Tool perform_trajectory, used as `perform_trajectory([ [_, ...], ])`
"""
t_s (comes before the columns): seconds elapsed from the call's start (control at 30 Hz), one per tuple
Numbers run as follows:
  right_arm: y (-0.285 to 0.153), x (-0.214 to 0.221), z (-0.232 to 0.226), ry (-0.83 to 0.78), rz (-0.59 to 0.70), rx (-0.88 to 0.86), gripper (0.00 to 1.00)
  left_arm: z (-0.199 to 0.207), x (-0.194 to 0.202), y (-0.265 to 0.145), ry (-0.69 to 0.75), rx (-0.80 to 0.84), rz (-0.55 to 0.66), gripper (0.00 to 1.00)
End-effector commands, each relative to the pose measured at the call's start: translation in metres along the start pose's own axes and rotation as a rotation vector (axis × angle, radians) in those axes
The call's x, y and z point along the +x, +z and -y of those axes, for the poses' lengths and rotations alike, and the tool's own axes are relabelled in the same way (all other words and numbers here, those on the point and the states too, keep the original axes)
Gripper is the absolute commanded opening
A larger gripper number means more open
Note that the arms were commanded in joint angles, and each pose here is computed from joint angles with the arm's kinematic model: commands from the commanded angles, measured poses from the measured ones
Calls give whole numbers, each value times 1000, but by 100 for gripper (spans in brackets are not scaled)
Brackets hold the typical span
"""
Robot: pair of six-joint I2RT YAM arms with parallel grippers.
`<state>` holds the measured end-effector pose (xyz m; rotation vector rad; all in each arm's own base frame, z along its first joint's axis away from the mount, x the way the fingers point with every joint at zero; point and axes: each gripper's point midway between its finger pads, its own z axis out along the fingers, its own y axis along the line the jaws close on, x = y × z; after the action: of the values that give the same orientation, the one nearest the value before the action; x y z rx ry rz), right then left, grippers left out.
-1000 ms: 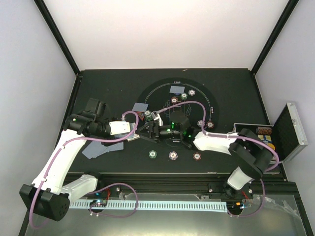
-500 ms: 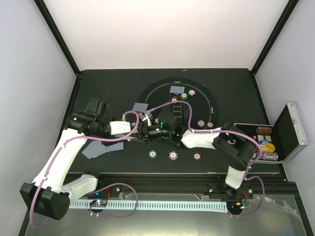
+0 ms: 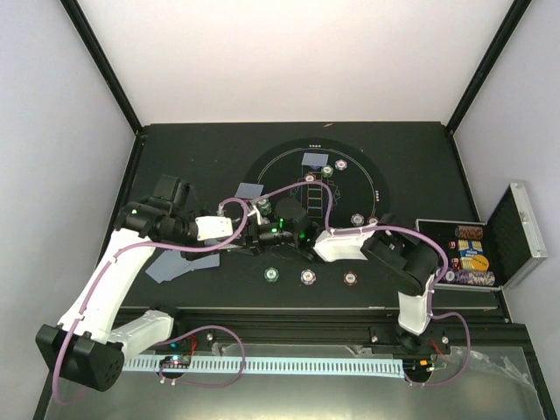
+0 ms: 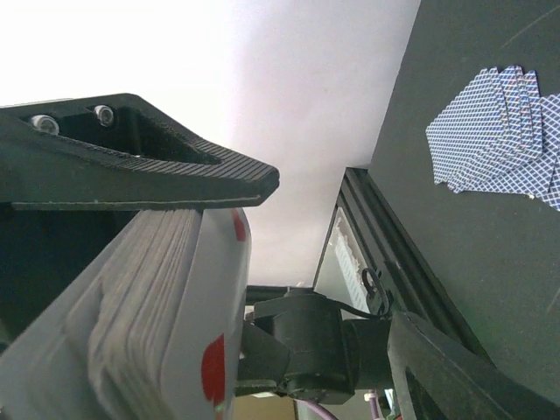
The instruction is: Distribute texas hold em gaming equipment
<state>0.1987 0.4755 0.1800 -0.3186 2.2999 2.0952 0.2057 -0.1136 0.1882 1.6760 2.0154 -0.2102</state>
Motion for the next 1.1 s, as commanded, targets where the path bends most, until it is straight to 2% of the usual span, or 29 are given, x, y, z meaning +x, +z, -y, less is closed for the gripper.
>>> perform_trajectory([
  [0.0, -16, -3, 18, 25, 28, 11, 65, 1, -5, -5, 20, 1, 24, 2],
  [0.3, -37, -6, 30, 30, 72, 48, 51, 1, -6, -5, 21, -1, 25, 2],
  [0.47, -41, -8, 24, 9, 82, 69, 37, 1, -5, -5, 24, -3, 23, 2],
  [0.53, -42, -10, 22, -3, 86, 80, 35, 1, -5, -6, 24, -4, 22, 1],
  [0.57, -42, -11, 19, -11, 86, 77, 36, 2, -4, -5, 24, -1, 20, 2],
  [0.67, -36, -14, 8, -28, 70, 54, 53, 3, -4, -5, 25, 0, 21, 1],
  [0.77, -24, -14, -3, -41, 39, 27, 60, 2, -4, -5, 25, 1, 21, 2],
  [0.93, -3, -7, -7, -43, -20, 8, 62, 2, -4, -4, 25, 2, 21, 2],
  [1.07, 1, -7, 3, -13, -19, 14, 61, 2, -4, -5, 25, 2, 21, 2],
])
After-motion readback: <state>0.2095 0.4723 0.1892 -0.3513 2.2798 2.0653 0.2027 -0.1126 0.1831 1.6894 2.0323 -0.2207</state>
